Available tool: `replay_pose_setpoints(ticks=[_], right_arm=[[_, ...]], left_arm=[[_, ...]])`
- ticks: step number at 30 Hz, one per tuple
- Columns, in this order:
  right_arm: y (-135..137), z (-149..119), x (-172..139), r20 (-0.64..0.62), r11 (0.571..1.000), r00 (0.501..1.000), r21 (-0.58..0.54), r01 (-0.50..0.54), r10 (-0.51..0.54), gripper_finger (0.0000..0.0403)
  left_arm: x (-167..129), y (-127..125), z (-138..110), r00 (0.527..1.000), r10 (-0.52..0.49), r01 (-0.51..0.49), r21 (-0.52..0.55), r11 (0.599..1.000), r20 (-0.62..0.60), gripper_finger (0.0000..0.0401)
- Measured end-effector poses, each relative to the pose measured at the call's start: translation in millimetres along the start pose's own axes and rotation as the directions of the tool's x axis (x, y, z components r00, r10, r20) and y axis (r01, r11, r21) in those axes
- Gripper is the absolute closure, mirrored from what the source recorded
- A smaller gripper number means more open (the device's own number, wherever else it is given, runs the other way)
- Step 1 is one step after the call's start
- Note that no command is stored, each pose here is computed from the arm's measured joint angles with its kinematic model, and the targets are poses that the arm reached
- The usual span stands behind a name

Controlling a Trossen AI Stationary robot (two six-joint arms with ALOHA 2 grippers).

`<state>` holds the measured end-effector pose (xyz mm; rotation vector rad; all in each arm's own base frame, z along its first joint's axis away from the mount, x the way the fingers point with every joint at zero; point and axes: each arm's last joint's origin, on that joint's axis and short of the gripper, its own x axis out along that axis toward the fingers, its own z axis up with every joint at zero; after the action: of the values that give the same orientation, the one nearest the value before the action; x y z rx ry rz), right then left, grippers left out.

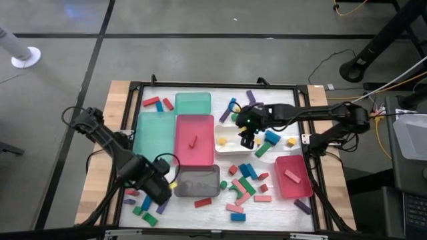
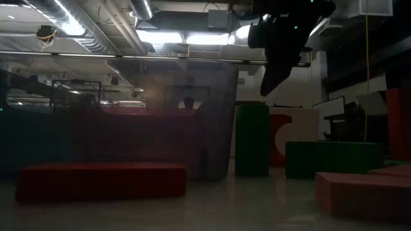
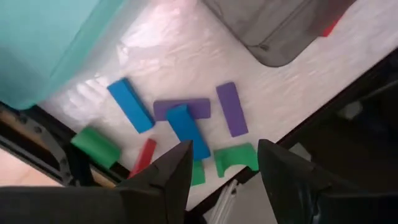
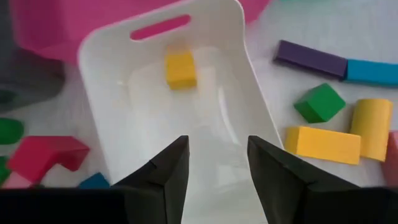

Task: Sort blocks
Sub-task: Put the blue block into the black bin

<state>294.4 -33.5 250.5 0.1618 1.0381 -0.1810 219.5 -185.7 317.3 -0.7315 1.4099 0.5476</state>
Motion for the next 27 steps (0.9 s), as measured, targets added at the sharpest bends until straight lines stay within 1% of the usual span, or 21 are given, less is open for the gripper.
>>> replay_pose_setpoints(ticks=[4,6,9,11,13,15,23,25,27], right_arm=[[0.4,-0.6,8.1,-0.028,1.0,1.0,0.003,-0.006,0.007,0.0238],[1.1,-0.5,10.1,-0.032,1.0,0.999,0.011,-0.017,0.017,0.0238],[1.6,-0.4,10.9,-0.036,0.998,0.999,0.054,-0.038,0.04,0.0238],[1.9,0.5,11.0,-0.026,0.996,0.999,0.077,-0.043,0.045,0.0238],[2.3,1.4,11.0,-0.018,0.994,0.998,0.092,-0.054,0.056,0.0237],[2.7,2.5,10.9,-0.008,0.992,0.998,0.112,-0.066,0.067,0.0237],[2.8,2.3,10.9,-0.011,0.984,0.997,0.164,-0.071,0.073,0.0237],[2.8,2.2,10.9,-0.011,0.984,0.997,0.165,-0.07,0.073,0.0237],[2.8,2.2,10.9,-0.011,0.984,0.997,0.166,-0.07,0.073,0.0237]], left_arm=[[2.1,-6.0,-12.1,0.998,-0.045,0.049,-0.102,0.994,0.041,0.0233],[9.2,-8.7,-19.9,0.997,-0.071,0.076,-0.122,0.99,0.041,0.0233],[27.8,-10.0,-30.3,0.995,-0.092,0.096,-0.138,0.986,0.032,0.0233],[40.7,-6.0,-35.3,0.997,-0.065,0.069,-0.167,0.984,0.03,0.0233],[51.8,0.3,-37.7,0.999,-0.017,0.023,-0.211,0.977,0.031,0.0233],[61.0,6.6,-38.4,0.999,0.03,-0.021,-0.23,0.973,0.035,0.0233],[84.3,20.3,-37.7,0.993,0.111,-0.1,-0.217,0.971,0.041,0.0233],[90.4,24.4,-37.8,0.99,0.135,-0.126,-0.218,0.968,0.028,0.0233],[95.8,26.3,-38.1,0.991,0.136,-0.13,-0.218,0.967,0.013,0.0233]])
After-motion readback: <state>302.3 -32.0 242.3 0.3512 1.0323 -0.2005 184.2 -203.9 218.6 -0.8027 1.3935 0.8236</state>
